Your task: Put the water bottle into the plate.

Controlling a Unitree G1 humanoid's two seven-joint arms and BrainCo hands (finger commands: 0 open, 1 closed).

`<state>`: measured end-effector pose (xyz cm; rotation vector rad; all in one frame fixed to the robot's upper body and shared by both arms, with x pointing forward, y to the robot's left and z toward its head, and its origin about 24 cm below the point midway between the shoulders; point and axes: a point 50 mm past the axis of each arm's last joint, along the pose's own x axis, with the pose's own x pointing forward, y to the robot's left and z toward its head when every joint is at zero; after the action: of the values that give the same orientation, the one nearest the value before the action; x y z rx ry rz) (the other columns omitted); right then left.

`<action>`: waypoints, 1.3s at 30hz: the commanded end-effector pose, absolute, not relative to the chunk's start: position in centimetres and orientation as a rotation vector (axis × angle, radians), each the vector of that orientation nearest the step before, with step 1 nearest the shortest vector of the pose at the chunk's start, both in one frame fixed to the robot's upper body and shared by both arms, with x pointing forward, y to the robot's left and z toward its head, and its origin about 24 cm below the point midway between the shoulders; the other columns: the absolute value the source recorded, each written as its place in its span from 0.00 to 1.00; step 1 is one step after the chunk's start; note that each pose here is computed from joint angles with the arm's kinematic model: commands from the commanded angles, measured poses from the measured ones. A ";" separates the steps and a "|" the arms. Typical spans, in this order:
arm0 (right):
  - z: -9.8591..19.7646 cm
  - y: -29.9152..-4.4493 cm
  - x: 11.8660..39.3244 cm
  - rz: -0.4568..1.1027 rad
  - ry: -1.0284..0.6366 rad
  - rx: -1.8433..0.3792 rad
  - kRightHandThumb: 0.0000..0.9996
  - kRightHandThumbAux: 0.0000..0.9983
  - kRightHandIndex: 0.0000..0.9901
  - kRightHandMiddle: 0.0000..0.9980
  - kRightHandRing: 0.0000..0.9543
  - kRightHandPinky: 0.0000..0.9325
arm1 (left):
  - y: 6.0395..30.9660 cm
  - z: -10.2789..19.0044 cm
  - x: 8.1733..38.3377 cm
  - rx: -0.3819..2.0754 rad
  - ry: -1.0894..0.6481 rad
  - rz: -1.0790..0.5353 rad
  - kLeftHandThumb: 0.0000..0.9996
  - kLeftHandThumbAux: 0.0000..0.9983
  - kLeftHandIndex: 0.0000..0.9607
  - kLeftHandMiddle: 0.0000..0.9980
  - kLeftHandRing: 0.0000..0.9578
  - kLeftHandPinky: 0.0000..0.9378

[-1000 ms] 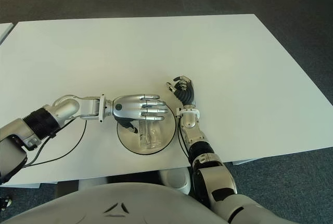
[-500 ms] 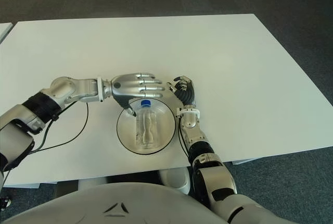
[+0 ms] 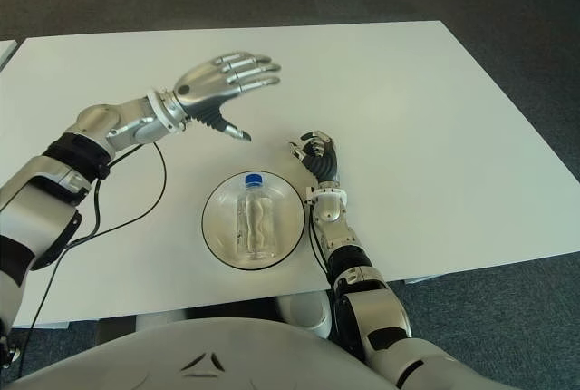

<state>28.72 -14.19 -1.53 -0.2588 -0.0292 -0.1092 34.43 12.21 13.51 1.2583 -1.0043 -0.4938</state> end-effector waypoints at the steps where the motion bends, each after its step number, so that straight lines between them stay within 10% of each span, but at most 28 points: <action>1: -2.2 -14.3 28.4 -0.107 0.013 -0.258 0.71 0.73 0.44 0.69 0.73 0.72 | 13.5 14.0 34.8 1.193 -0.941 -0.456 0.29 0.47 0.00 0.00 0.00 0.00; 10: -2.1 -14.4 28.4 -0.099 -0.002 -0.260 0.71 0.73 0.44 0.70 0.73 0.74 | 16.3 14.2 34.8 0.988 -0.752 -0.489 0.09 0.36 0.00 0.00 0.00 0.00; 22: -2.2 -14.6 28.4 -0.101 0.012 -0.268 0.71 0.73 0.44 0.69 0.73 0.74 | 19.5 10.9 34.1 0.645 -0.452 -0.414 0.15 0.31 0.00 0.00 0.00 0.00; 39: -2.4 -14.7 28.3 -0.093 0.027 -0.290 0.71 0.73 0.44 0.68 0.72 0.74 | 21.7 0.7 29.6 0.153 -0.026 -0.057 0.18 0.66 0.00 0.00 0.02 0.16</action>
<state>28.73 -14.41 -1.64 -0.2732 -0.0195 -0.0935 30.95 21.40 2.18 0.2108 -0.0778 -0.1213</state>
